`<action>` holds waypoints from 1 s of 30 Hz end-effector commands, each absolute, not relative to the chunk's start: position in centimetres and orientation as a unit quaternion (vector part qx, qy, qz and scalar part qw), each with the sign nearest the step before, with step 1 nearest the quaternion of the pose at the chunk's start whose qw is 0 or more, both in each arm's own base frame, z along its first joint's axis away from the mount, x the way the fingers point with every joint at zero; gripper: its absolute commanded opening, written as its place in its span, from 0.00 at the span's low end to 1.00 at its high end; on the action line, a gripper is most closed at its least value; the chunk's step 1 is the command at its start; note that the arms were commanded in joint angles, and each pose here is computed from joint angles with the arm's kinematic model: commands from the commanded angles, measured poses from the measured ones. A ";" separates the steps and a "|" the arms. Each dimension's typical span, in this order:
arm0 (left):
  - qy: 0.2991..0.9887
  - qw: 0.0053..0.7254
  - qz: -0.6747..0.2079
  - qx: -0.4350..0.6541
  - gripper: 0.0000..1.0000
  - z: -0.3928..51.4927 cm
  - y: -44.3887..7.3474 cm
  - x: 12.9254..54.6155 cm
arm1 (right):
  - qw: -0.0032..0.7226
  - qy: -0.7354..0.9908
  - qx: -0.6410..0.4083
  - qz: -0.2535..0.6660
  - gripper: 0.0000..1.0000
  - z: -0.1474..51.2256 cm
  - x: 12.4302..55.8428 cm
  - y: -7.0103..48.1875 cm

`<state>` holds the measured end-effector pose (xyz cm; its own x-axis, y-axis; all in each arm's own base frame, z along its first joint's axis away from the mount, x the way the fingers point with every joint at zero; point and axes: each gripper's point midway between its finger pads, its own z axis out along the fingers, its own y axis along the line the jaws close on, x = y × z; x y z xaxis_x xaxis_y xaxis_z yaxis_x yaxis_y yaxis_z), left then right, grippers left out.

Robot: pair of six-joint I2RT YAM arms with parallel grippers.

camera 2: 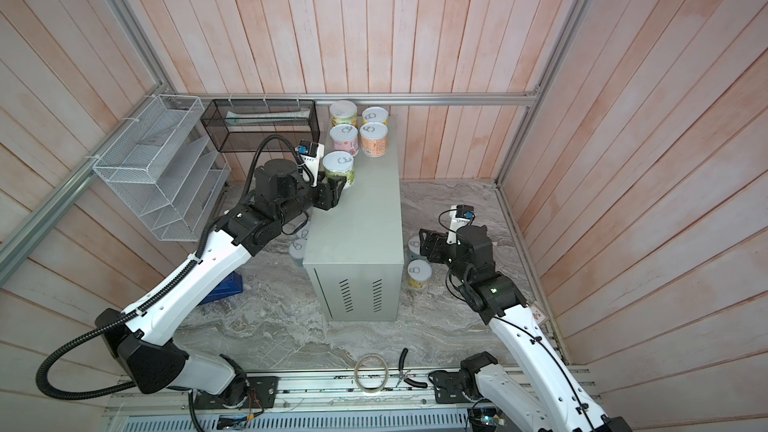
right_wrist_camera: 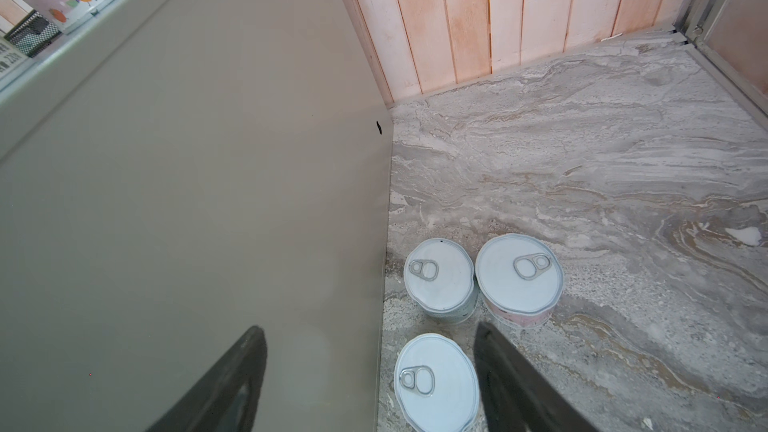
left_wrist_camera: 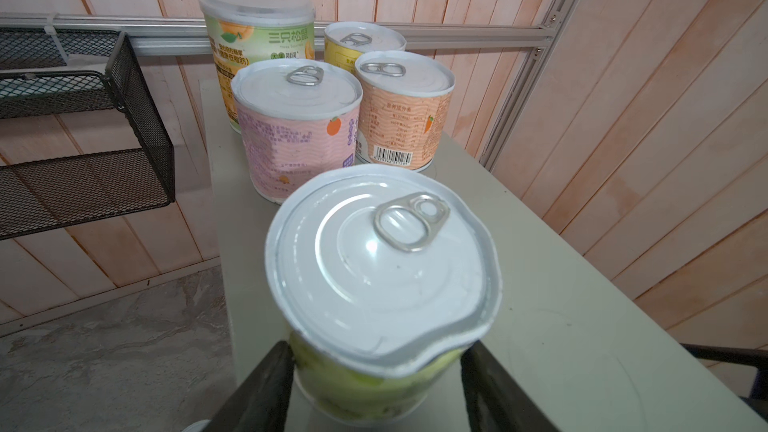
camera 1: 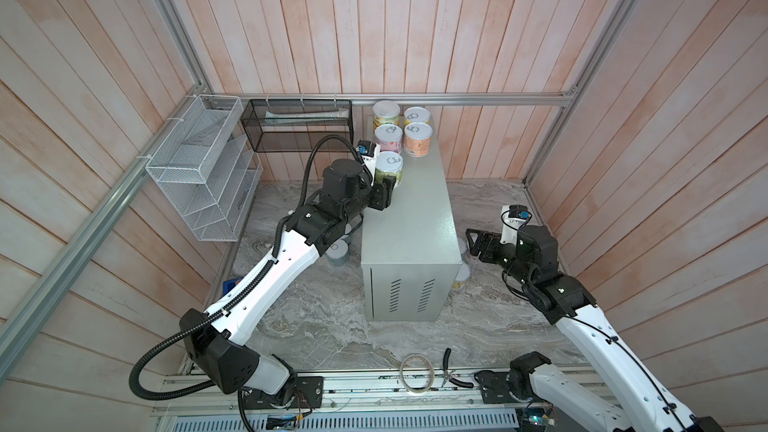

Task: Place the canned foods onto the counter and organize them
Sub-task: 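Push the green-labelled can toward the pink-labelled can with the left gripper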

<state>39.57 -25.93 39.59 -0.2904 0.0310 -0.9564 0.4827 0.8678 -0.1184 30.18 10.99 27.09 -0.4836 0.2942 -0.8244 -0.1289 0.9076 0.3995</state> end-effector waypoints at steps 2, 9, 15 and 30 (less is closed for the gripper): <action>0.761 0.589 -0.210 0.171 0.66 41.2 -26.3 40.6 | 0.512 0.835 0.050 0.194 0.78 27.7 30.5 10.4; 0.770 0.578 -0.209 0.172 0.66 40.0 -26.8 41.8 | 0.513 0.835 0.049 0.191 0.78 27.7 31.0 10.4; 0.776 0.576 -0.202 0.158 0.66 39.6 -25.9 42.6 | 0.509 0.837 0.048 0.193 0.78 27.4 31.3 10.5; 0.779 0.572 -0.206 0.150 0.66 39.0 -25.6 43.0 | 0.510 0.837 0.053 0.193 0.78 27.3 31.2 10.2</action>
